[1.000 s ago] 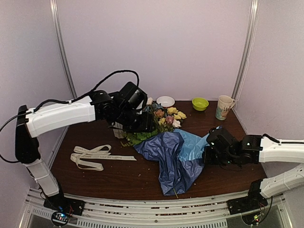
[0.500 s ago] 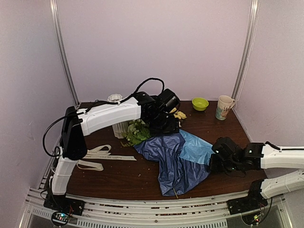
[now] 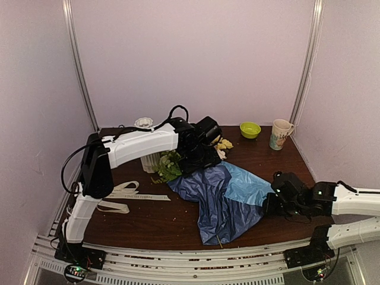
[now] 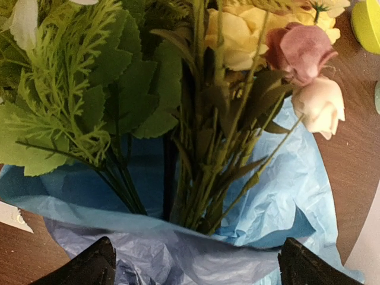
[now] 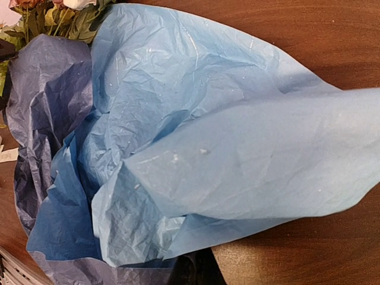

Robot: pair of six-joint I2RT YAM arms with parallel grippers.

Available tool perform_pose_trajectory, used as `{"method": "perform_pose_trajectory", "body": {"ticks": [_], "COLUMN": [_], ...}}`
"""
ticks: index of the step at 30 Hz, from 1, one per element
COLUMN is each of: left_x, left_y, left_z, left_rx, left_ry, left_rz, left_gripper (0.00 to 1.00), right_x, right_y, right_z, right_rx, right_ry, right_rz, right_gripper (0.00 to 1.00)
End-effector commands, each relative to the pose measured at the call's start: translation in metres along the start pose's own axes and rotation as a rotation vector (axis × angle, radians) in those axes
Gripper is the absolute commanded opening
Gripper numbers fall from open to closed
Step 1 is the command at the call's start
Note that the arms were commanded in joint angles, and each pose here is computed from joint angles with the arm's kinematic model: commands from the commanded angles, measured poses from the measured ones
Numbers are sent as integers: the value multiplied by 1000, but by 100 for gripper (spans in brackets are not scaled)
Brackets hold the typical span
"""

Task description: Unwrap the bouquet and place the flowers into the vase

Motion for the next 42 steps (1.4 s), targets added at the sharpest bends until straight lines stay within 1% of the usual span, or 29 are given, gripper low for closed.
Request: {"method": "perform_pose_trajectory", "body": {"ticks": [1,6,15,18,21,26,28,29,30,36,40,42], "left_x": [17,22,16,16,15,10,7,5,3,-11,-42,-59], "left_y": [-11,-17,-15,-15,-15,-15,-16,-16,-16,-20,-24,-22], "left_z": [-3,-8,-15,-19,-22,-21,-22,-23,-24,-30,-29,-20], "left_rx": [-106,-140,-129,-121,-110,-100,-97,-95,-91,-67,-33,-11], "left_ry": [42,75,107,129,136,134,135,139,142,166,183,177], "left_rz": [15,7,18,17,10,-4,-10,-15,-20,-45,-88,-101], "left_gripper": [98,96,77,65,48,26,15,6,0,0,0,0], "right_x": [-1,-3,-4,-2,-1,1,2,2,3,4,1,0], "right_y": [-1,-2,-4,-5,-5,-4,-4,-4,-4,-5,-12,-14], "right_z": [-5,-5,0,2,4,7,9,8,9,12,12,11], "right_rx": [-28,-48,-88,-100,-113,-131,-137,-139,-141,-149,-149,-146], "right_ry": [8,5,-4,-2,-4,-4,-5,-4,-4,-9,0,5], "right_rz": [-8,-7,-13,-12,-9,-4,-2,0,1,-1,-26,-33], "right_gripper": [0,0,0,0,0,0,0,0,0,0,0,0]}}
Point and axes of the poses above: each gripper's point midway between its finger pads, its own x axis out along the fingers, its own z axis along the line the jaws close on, y = z × x, the point moved 2 cm from there along -x, back along the fingers, and after that the axes turned 14 degrees about x, right-handed, at the moved point
